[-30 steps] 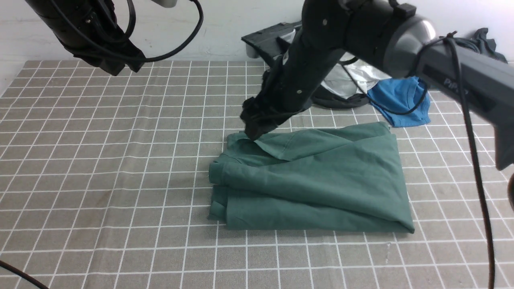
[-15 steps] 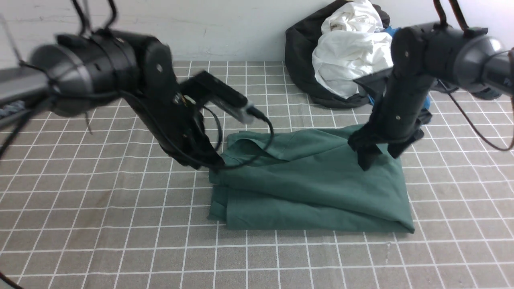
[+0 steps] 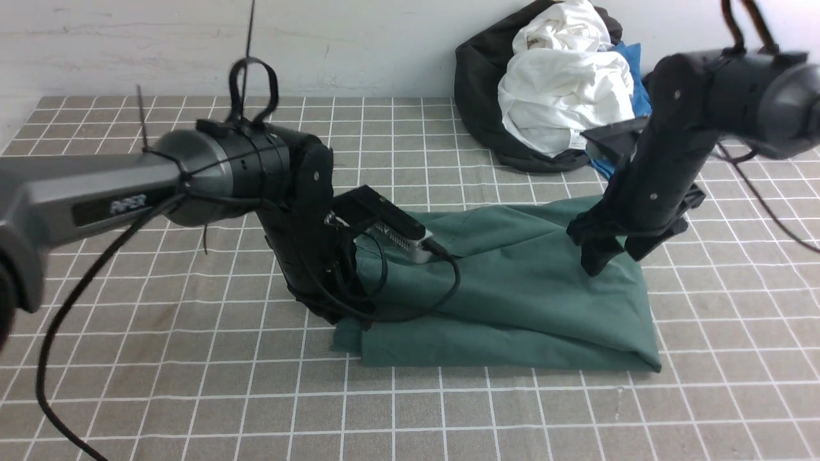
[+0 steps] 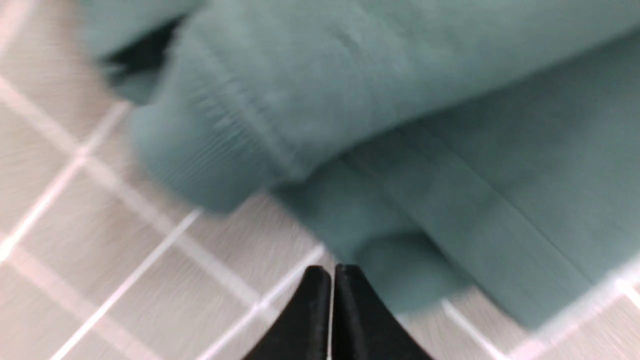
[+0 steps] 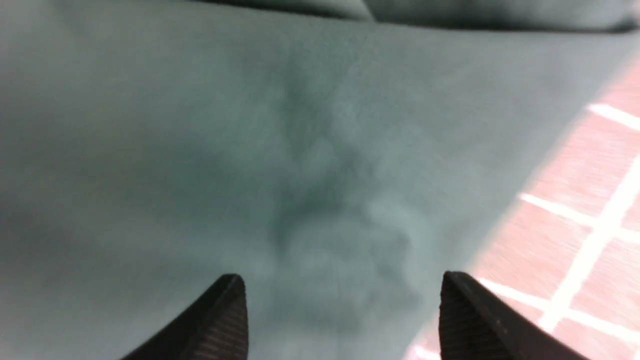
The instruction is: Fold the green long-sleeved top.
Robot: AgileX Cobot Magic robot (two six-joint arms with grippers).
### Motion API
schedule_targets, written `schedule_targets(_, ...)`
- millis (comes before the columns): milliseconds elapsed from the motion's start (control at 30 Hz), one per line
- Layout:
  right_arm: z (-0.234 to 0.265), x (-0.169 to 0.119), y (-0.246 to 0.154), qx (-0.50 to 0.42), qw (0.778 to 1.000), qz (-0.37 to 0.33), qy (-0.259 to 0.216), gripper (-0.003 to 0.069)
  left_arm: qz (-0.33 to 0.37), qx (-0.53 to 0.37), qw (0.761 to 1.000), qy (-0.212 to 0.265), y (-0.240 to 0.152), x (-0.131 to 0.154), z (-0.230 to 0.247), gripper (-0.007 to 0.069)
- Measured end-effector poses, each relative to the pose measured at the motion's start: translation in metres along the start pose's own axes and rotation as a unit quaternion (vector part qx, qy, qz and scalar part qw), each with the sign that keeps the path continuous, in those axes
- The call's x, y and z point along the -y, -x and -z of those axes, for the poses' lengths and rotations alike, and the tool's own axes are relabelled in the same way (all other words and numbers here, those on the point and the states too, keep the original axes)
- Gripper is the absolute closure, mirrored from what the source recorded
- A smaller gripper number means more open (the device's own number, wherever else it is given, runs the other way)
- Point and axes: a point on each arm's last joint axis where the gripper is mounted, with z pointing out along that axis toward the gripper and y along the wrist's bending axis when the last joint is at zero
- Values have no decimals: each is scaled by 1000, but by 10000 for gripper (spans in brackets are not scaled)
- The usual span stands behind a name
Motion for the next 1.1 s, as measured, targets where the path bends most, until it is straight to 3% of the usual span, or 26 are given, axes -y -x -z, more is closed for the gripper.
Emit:
schedule_targets(167, 78, -3, -14, 67, 998, 6, -15, 191, 4, 57, 998, 15, -12, 9, 79, 632)
schedule_targets(300, 145, -11, -38, 147, 989, 9, -20, 232, 12, 102, 994, 33, -50, 23, 135, 632)
schedule_targets(467, 199, -26, -86, 258, 966, 6, -10, 321, 38, 118, 991, 51, -111, 40, 161, 632)
schedule_targets(900, 215, -52, -215, 448, 894, -4, -15, 573, 78, 257, 960, 79, -241, 78, 170, 632)
schedule_targets(1100, 209, -61, -259, 501, 865, 10, -25, 664, 71, 362, 924, 99, -285, 91, 170, 632)
